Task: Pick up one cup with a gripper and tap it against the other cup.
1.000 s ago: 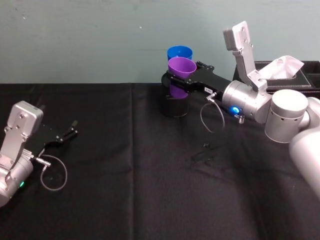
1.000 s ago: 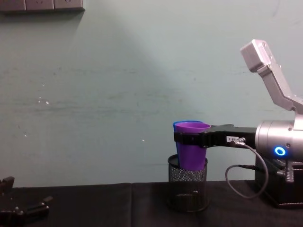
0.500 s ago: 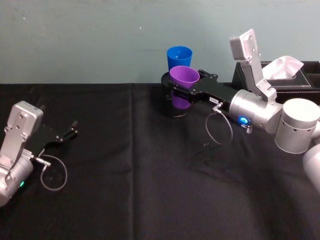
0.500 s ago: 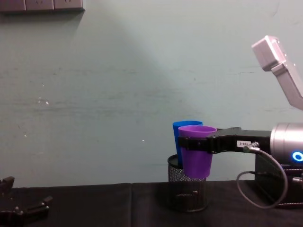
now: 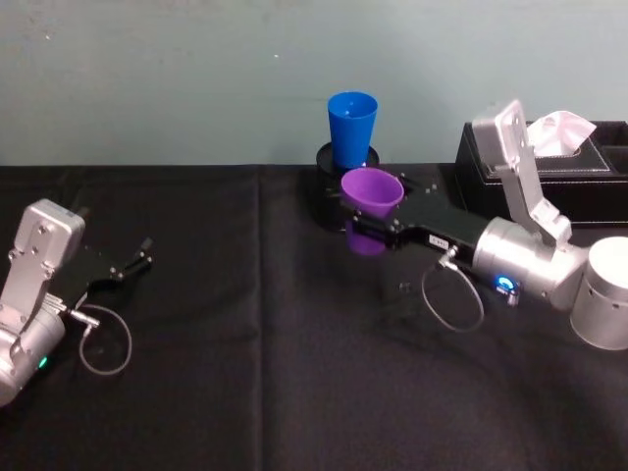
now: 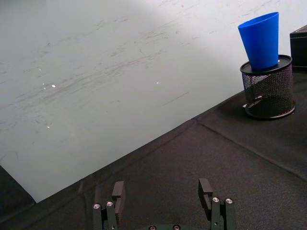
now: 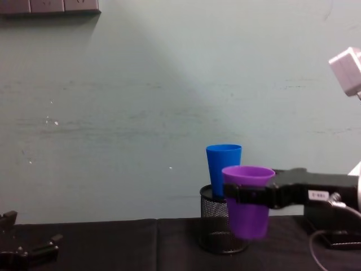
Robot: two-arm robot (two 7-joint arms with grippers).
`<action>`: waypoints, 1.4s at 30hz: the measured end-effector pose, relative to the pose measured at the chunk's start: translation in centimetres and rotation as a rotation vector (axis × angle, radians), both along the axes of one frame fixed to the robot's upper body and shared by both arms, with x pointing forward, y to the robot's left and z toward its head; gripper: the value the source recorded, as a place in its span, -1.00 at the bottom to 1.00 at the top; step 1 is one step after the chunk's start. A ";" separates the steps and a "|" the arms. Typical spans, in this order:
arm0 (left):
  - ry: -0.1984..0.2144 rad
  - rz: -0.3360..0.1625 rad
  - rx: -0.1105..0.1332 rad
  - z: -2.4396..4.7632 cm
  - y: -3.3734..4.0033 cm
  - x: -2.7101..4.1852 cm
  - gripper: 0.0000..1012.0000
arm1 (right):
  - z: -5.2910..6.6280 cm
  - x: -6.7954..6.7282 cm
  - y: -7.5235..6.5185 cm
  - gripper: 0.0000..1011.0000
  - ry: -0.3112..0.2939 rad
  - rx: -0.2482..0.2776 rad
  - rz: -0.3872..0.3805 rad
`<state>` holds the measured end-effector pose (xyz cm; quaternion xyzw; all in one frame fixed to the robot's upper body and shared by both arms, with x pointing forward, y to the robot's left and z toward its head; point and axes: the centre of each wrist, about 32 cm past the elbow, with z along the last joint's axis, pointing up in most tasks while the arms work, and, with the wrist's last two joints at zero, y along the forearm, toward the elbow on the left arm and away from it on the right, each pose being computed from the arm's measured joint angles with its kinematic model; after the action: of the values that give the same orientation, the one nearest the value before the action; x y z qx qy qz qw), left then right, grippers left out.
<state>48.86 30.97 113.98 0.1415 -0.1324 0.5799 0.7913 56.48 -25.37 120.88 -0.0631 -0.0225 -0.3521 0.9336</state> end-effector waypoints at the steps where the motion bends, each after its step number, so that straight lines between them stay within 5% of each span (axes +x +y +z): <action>1: 0.000 0.000 0.000 0.00 0.00 0.00 0.98 | -0.2 -0.2 -0.1 0.46 -0.001 -0.001 0.002; 11: 0.000 0.000 0.000 0.00 0.00 0.00 0.98 | -3.1 -2.4 -0.8 0.46 -0.012 0.008 -0.001; 21: 0.000 0.000 0.000 0.00 0.00 0.00 0.98 | -5.5 -3.1 -1.0 0.46 0.003 -0.016 0.013; 42: 0.000 0.000 0.000 0.00 0.00 0.00 0.98 | -7.5 -3.2 -0.8 0.46 0.025 -0.016 0.027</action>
<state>48.86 30.97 113.98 0.1414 -0.1325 0.5799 0.7913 53.24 -26.19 113.42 -0.0746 -0.0147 -0.3385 0.9379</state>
